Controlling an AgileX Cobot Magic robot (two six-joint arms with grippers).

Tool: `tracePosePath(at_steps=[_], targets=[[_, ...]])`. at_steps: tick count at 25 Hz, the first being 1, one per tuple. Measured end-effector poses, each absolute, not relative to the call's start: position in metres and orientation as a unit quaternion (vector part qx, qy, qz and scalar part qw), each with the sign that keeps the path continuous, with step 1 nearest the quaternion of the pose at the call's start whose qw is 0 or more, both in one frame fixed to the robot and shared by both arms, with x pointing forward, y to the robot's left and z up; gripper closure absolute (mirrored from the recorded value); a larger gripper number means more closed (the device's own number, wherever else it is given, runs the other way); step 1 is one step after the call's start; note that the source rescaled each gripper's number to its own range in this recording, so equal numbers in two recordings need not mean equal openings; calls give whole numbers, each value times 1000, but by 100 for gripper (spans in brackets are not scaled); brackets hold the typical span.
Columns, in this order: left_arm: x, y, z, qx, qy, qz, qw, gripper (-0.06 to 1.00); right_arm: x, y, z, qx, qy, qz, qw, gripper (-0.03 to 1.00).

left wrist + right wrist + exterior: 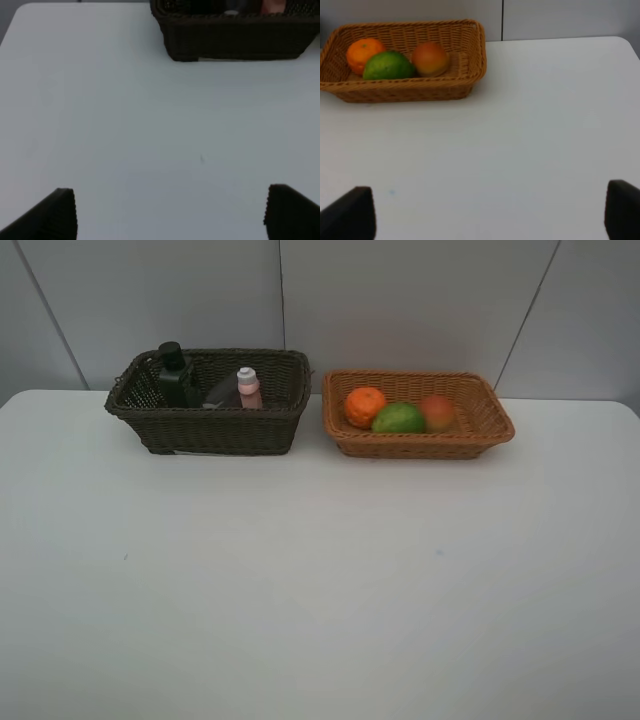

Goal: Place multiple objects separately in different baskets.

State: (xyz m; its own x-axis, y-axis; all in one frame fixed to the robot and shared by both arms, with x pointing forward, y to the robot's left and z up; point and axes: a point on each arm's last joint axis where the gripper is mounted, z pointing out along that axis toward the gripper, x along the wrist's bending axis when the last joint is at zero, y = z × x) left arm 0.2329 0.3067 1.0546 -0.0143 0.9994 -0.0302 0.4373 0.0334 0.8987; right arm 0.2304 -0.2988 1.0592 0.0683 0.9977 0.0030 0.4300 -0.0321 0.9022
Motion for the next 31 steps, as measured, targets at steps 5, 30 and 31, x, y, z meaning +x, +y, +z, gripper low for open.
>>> tracePosePath(at_steps=[5, 30, 31], targets=[[233, 307, 1055, 590, 609, 369, 381, -3, 230, -299, 1059, 619, 577, 365, 389, -1], [233, 307, 1055, 590, 609, 369, 381, -3, 230, -299, 1059, 619, 577, 365, 389, -1], [233, 307, 1055, 590, 609, 369, 381, -3, 230, -299, 1059, 619, 577, 365, 389, -1]])
